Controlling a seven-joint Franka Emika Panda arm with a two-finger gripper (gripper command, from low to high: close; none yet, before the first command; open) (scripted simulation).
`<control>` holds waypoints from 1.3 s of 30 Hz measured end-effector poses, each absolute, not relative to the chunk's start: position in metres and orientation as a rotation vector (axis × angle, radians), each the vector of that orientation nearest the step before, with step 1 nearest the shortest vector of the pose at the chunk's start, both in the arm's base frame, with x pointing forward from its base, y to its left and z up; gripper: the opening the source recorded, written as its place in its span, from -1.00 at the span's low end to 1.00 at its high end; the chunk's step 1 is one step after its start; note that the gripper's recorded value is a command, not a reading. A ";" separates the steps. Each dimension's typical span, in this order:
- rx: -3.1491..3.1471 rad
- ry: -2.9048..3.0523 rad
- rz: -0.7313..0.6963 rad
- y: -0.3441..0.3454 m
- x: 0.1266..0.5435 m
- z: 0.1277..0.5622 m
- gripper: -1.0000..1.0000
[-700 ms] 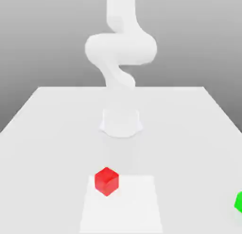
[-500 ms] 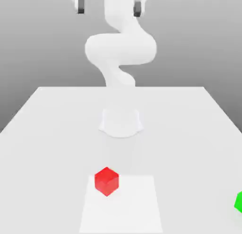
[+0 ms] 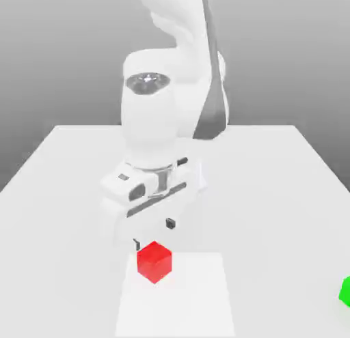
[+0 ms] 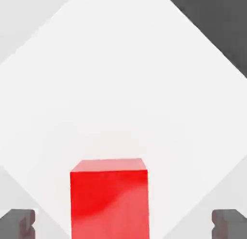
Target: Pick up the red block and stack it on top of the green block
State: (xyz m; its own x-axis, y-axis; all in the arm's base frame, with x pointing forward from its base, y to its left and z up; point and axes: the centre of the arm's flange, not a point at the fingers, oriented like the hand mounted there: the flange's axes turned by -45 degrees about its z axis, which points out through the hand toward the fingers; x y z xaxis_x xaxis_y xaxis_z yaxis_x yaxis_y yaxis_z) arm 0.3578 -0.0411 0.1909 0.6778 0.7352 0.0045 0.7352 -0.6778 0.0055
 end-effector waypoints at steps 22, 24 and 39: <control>2.880 1.258 0.000 -0.042 0.354 0.204 -1.00; 2.824 1.348 -0.008 -0.014 0.371 0.213 -1.00; 2.425 1.979 -0.003 0.314 0.427 0.244 -1.00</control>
